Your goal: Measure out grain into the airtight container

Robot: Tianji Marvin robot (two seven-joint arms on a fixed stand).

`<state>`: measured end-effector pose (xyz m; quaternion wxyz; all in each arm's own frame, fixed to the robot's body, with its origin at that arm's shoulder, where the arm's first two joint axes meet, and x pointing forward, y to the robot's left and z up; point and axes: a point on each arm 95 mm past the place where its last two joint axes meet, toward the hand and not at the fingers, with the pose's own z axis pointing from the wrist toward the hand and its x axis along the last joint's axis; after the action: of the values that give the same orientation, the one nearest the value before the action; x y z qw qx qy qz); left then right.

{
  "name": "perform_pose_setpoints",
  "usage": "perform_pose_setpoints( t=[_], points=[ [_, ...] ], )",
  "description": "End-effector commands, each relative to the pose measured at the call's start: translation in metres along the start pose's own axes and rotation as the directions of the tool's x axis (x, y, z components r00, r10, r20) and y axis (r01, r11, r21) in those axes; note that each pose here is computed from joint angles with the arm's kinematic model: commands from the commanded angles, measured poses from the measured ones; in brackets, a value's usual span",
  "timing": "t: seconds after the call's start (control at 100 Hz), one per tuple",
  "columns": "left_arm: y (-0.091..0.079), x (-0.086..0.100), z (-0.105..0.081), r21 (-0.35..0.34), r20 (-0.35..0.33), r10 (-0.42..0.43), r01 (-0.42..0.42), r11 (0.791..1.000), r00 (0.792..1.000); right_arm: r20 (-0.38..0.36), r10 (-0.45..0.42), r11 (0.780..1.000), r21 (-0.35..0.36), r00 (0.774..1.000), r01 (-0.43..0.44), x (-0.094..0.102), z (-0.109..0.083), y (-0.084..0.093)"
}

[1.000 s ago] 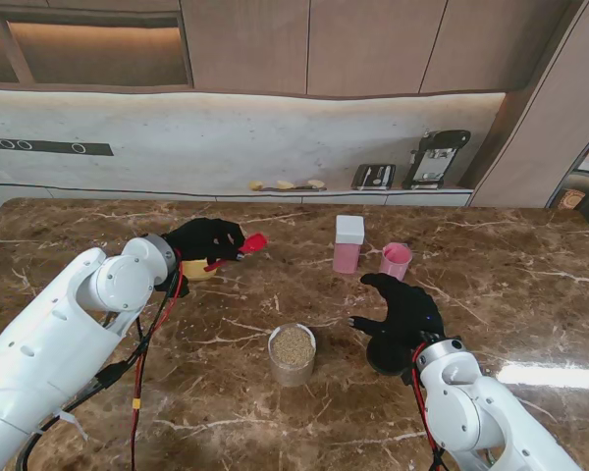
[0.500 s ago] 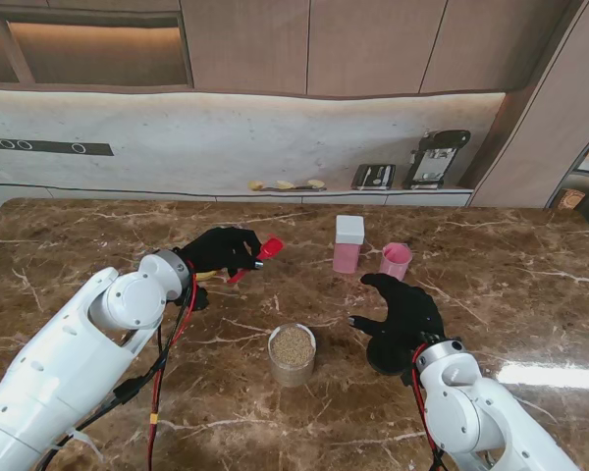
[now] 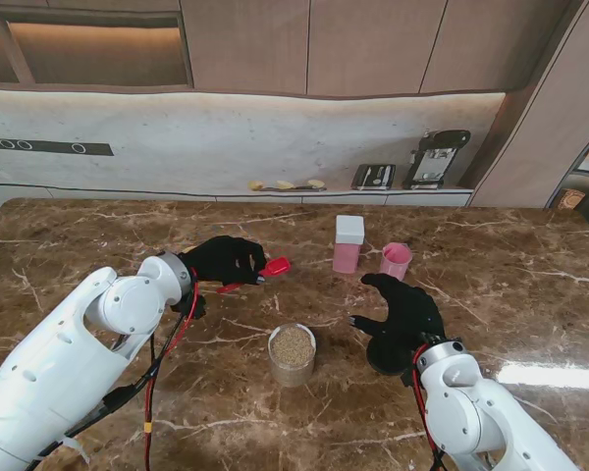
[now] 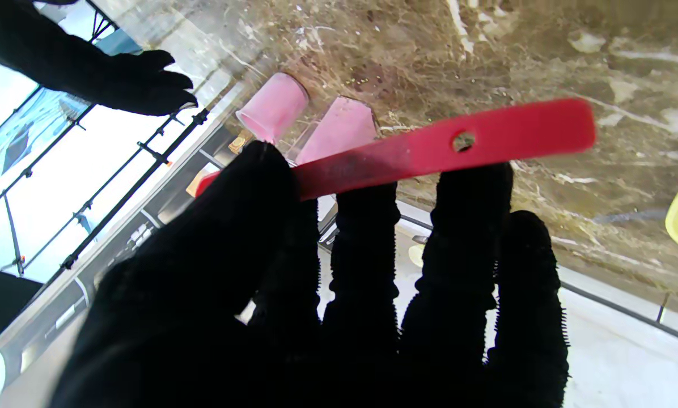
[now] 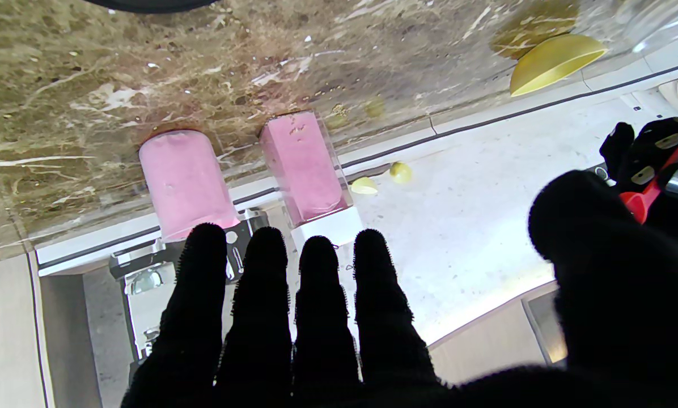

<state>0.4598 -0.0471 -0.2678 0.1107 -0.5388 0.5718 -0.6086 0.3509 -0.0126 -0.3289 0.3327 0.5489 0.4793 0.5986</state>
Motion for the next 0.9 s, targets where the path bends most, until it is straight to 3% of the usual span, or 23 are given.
perform_pose_setpoints(
  t=[0.0,0.45,0.89],
  points=[
    [0.0085,0.0000,-0.0001,-0.018,0.007,-0.025,0.025,1.000,1.000,0.004,0.009,1.000,0.014,1.000,-0.009,-0.0004,-0.0029,-0.0040],
    [0.0165,0.0019,0.0021,-0.045,0.032,-0.097,0.099,0.994,0.995,0.007,0.011,1.000,0.012,1.000,-0.011,-0.0008,-0.0042,-0.0031],
    [0.0160,0.0033,0.0048,-0.056,0.043,-0.052,0.055,0.997,0.998,0.015,0.007,1.000,-0.003,1.000,-0.007,-0.0020,-0.0057,-0.0014]
  ],
)
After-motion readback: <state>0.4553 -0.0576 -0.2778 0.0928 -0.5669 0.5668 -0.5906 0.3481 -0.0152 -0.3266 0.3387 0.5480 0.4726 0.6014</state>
